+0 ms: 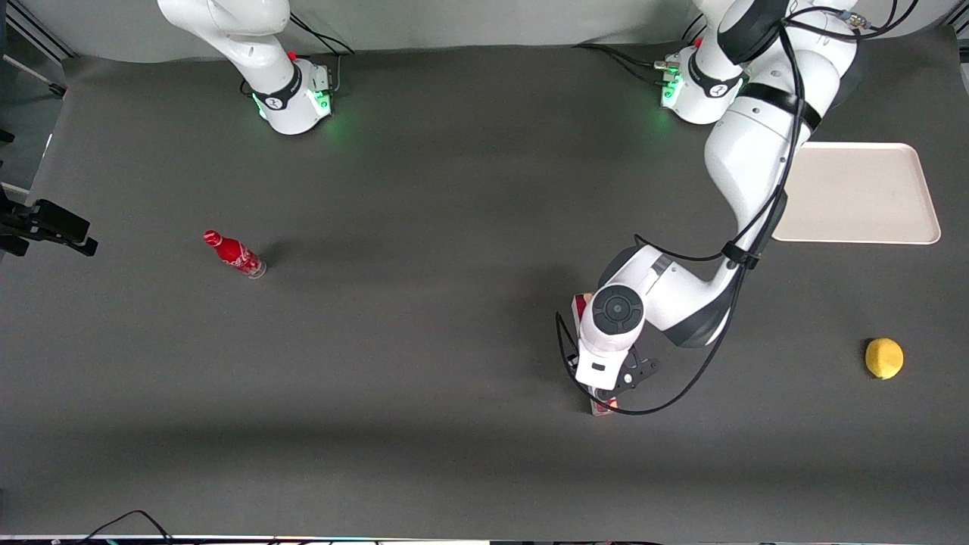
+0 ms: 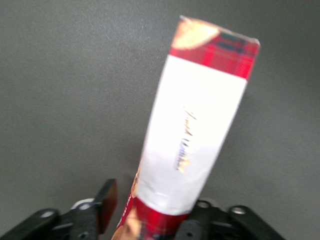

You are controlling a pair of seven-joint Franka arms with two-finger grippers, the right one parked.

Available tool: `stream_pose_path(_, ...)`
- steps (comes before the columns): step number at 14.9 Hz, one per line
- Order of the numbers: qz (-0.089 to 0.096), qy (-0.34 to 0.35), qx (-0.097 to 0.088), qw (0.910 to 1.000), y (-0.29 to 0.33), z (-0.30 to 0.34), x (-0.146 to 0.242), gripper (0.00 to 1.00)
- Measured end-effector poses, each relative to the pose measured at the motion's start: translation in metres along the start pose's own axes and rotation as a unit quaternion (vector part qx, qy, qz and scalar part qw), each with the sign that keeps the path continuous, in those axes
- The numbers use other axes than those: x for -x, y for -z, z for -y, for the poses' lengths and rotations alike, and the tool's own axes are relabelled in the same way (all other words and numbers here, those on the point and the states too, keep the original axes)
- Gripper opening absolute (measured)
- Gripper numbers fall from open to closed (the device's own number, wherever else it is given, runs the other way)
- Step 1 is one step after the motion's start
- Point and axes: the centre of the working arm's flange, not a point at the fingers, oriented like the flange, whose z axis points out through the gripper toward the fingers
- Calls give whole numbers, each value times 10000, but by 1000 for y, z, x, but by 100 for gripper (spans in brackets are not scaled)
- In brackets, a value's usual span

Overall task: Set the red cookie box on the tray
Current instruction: 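Lower the left gripper and close it on the cookie box, then lift the cookie box and carry it toward the white tray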

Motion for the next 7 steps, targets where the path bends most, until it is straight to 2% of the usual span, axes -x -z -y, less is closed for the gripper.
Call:
stream_pose_path(4, -25, -125, 21, 9999, 3, 2, -5, 20)
stream_pose_path(7, -108, -86, 106, 9998, 28, 1, -13, 17)
